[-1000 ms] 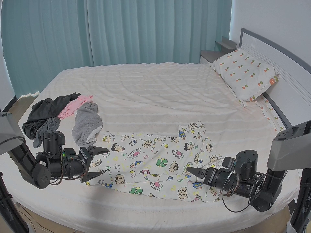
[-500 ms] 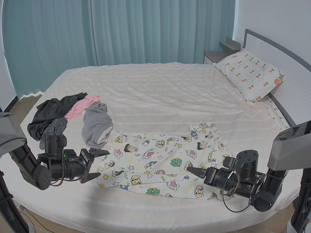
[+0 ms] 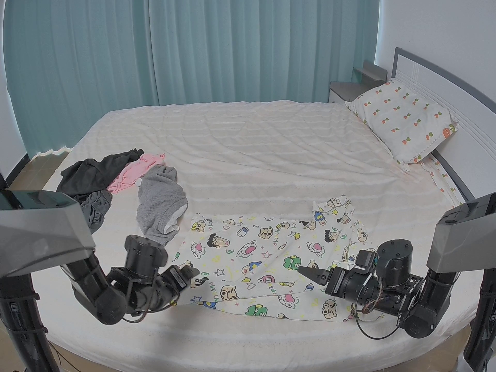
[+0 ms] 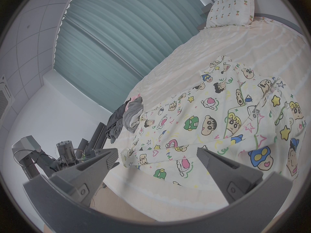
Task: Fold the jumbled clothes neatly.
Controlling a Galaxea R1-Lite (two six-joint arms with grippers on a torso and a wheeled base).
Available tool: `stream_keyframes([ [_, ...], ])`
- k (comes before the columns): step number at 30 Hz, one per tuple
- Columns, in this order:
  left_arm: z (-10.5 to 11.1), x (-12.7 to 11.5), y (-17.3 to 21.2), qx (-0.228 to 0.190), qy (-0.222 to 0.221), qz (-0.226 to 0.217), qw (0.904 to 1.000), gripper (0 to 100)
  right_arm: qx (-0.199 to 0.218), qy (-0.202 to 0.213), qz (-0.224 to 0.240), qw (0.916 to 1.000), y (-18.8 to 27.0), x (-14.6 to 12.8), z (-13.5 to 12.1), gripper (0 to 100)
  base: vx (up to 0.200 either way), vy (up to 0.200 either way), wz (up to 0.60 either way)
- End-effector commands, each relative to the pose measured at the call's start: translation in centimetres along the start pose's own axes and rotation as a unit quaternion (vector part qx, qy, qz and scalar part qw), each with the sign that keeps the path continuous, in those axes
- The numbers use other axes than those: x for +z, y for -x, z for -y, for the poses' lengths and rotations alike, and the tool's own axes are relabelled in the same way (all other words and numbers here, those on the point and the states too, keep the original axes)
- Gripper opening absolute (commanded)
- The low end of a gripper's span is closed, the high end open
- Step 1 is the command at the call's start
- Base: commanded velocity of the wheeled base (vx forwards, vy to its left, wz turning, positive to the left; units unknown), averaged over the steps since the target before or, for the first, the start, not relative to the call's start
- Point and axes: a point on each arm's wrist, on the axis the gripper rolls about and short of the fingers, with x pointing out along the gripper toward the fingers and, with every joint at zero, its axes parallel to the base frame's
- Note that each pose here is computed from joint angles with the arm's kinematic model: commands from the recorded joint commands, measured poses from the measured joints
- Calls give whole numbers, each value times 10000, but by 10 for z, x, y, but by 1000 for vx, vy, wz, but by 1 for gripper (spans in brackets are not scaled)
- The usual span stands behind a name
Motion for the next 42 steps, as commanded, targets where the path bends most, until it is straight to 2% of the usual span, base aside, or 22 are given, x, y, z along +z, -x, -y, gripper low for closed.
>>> stream_keyframes([
  [1,-9,-26,-16,454,-487,-199,9976,100,8,10,-4,10000,0,0,0,100,0,0,0],
  [4,-21,-30,-11,597,-1000,-300,9927,100,8,10,-4,10000,0,0,0,100,0,0,0],
  [9,-27,-25,-7,466,-1681,-142,9846,100,3,10,1,10000,0,0,0,100,0,0,0],
  [11,-32,-25,-6,464,-2325,-118,9714,100,8,12,17,10000,0,0,-1,100,0,0,0],
  [13,-34,-24,-9,541,-2767,-81,9594,100,8,12,17,10000,0,0,-1,100,0,0,0],
  [16,-35,-21,-14,628,-3249,93,9436,100,8,12,17,10000,0,0,-1,100,0,0,0],
  [19,-38,-24,-23,718,-3798,15,9223,100,13,13,23,10000,1,0,-1,100,0,0,0],
  [20,-38,-24,-23,718,-3798,15,9223,100,13,13,23,10000,1,0,-1,100,0,0,0],
  [21,-40,-25,-30,829,-3983,13,9135,100,13,13,23,10000,1,0,-1,100,0,0,0],
  [22,-39,-26,-34,872,-4036,51,9108,100,13,13,23,10000,1,0,-1,100,0,0,0],
  [33,-31,-30,-36,802,-4135,124,9069,100,13,13,23,10000,1,0,-1,100,0,0,0],
  [39,-33,-28,-35,1143,-4401,294,8901,100,18,23,18,10000,1,0,-1,100,0,0,0],
  [42,-33,-27,-35,1179,-4460,317,8866,100,80,43,74,9999,2,-1,-1,100,0,0,0],
])
